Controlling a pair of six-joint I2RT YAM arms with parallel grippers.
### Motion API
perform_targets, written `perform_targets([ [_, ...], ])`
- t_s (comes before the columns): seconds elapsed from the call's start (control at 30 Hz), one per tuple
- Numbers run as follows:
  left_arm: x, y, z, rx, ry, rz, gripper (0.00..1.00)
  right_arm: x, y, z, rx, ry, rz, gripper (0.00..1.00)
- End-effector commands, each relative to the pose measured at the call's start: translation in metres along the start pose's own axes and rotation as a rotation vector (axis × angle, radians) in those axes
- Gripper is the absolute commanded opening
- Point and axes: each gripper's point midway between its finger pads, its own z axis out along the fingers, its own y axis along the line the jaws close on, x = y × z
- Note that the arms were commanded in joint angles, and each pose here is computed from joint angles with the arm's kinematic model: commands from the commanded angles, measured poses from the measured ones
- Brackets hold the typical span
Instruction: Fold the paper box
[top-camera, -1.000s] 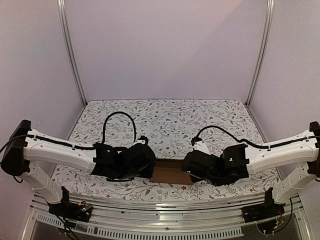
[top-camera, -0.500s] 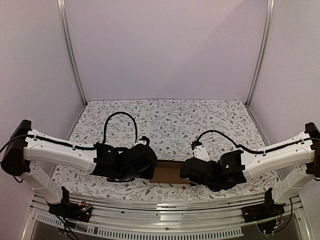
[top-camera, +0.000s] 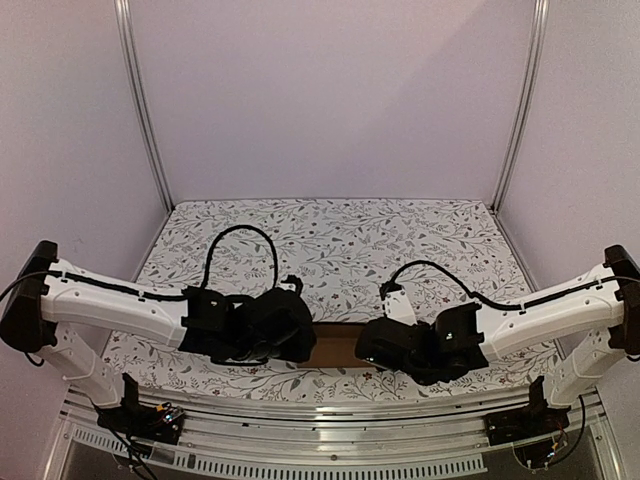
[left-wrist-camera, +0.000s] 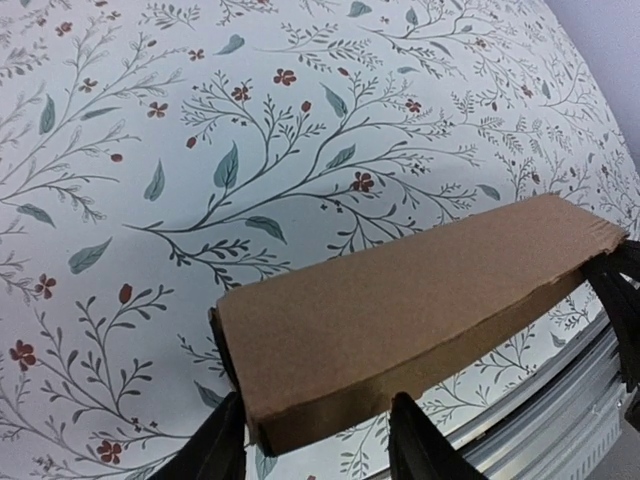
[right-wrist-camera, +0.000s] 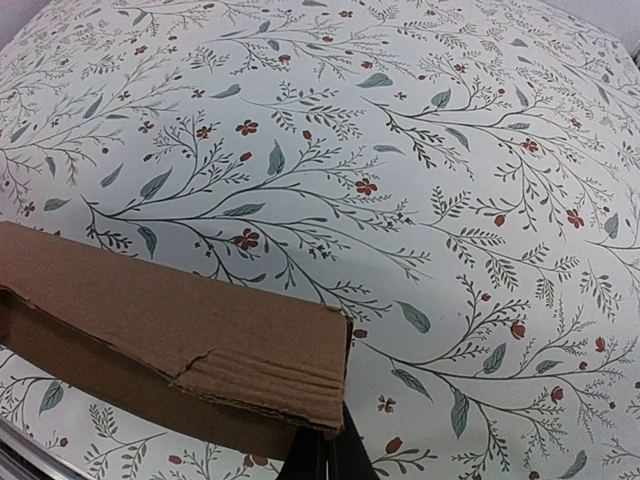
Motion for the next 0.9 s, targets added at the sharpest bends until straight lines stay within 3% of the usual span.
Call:
perform_targets([
  [0.0,0.062,0.04,-0.003,-0.086,0.219,0.105,0.54,0.027,0.003,0.009,0.01,0.083,-0.084,0.0],
  [0.23,0.07,0.03,-0.022,0.032,0.283,0.145,0.64,0.019,0.004,0.01,0.03,0.056,-0.121,0.0],
  [0.53,0.041,0.01,-0.055,0.181,0.248,0.193,0.63,0.01,-0.001,0.008,0.046,0.032,-0.155,0.0],
  [0.7,0.005,0.003,-0.073,0.268,0.207,0.164,0.51,0.007,0.0,0.007,0.04,0.021,-0.157,0.0],
  [0.77,-0.011,0.0,-0.078,0.305,0.182,0.143,0.38,0.005,0.001,0.006,0.036,0.016,-0.162,0.0],
  [0.87,-0.035,0.0,-0.079,0.319,0.128,0.127,0.27,0.004,0.002,0.006,0.034,0.011,-0.165,0.0],
])
